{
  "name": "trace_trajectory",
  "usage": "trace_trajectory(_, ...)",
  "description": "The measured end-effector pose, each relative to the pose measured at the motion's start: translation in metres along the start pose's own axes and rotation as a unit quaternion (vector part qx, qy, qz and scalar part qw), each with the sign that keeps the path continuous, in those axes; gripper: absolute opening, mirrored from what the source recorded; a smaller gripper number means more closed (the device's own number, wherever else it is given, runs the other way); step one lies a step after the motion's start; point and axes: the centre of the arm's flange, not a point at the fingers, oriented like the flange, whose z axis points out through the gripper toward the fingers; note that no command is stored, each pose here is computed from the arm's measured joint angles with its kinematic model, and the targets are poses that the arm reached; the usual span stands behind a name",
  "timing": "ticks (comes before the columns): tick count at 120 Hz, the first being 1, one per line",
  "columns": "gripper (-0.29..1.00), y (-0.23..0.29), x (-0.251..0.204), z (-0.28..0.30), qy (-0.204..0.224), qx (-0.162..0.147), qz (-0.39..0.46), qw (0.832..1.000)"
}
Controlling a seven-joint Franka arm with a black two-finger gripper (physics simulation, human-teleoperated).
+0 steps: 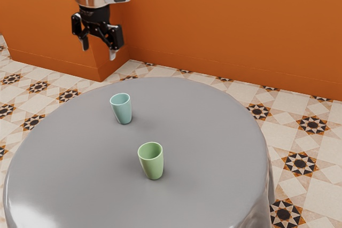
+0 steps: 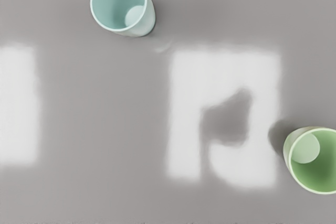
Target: Place the right cup onto the left cup
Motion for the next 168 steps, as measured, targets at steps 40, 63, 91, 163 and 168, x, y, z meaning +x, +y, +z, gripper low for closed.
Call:
trace_trajectory(40,0.7,0.054,0.006,0.012,-0.002,-0.007,0.029,1.0)
trace_trajectory(63,0.7,0.084,0.024,0.04,-0.006,-0.017,0.016,1.0)
trace_trajectory(91,0.7,0.13,0.016,0.081,-0.013,-0.017,-0.011,1.0)
trace_trajectory(163,0.7,0.212,-0.013,0.165,-0.006,-0.036,-0.127,0.991)
trace_trajectory(168,0.7,0.216,-0.017,0.174,-0.007,-0.037,-0.133,0.99)
